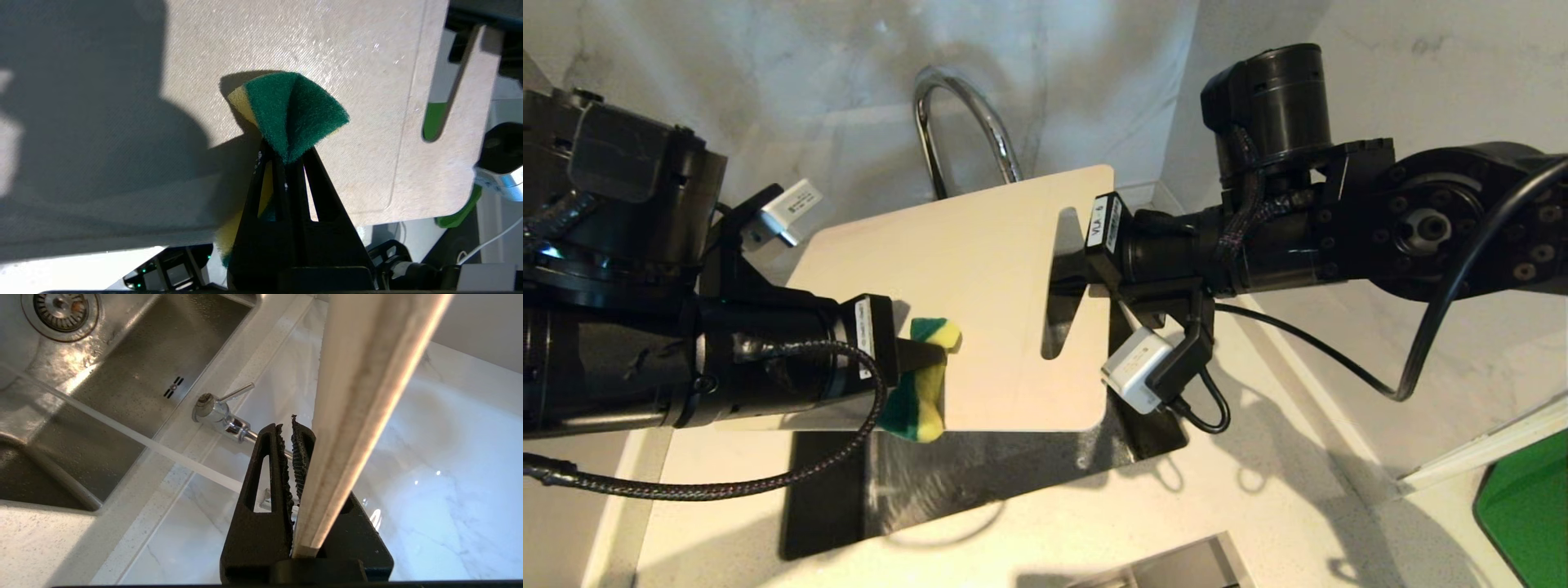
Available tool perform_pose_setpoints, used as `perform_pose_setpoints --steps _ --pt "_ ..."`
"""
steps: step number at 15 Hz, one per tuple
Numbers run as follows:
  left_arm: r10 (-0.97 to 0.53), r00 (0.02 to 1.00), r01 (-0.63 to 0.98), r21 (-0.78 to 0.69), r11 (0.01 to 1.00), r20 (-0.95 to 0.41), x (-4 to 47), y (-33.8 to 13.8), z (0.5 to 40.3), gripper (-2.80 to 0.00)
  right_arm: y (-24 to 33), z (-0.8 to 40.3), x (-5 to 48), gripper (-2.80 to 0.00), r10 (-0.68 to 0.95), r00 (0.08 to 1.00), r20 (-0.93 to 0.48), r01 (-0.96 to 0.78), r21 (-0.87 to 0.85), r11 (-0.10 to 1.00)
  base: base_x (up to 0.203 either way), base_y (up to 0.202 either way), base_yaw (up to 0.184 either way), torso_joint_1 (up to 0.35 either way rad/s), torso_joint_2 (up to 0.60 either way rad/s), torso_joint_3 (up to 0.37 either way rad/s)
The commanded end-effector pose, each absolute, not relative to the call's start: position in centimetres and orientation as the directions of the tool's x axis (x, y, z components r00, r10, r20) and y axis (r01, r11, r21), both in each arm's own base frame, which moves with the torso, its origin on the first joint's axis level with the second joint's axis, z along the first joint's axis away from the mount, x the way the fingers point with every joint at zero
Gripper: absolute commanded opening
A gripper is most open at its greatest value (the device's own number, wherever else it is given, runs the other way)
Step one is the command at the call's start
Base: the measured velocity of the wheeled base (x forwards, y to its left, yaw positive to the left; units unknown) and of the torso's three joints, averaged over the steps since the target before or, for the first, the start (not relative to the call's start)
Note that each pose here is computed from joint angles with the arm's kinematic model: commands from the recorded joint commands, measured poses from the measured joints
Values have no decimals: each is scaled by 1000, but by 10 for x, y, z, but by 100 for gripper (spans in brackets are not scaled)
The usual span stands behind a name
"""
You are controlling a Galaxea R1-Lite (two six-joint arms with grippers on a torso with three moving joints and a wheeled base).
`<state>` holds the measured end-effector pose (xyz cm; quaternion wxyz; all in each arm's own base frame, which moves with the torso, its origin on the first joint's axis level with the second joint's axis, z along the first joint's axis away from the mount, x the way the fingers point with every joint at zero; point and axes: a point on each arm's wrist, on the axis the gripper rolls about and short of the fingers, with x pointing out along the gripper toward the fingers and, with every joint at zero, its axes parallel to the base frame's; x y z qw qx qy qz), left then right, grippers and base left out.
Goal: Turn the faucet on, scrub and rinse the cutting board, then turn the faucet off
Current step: Scrub the cutting board underwater
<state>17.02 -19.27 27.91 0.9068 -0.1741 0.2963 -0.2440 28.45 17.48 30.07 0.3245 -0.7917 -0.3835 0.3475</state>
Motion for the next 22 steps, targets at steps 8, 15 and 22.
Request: perform_pose_setpoints --steps 8,15,22 --pt "-364 756 122 -429 895 -545 194 -144 230 -280 174 309 282 -280 837 470 -279 392 -784 -482 0 0 0 0 0 0" --pt "-297 761 -3 -461 888 -577 216 -87 207 -280 169 313 274 -280 839 471 -272 396 -785 -477 0 0 0 0 0 0" --pt "-217 785 -78 -440 895 -581 224 -33 204 -280 162 310 268 -280 833 476 -282 382 -787 -485 0 0 0 0 0 0"
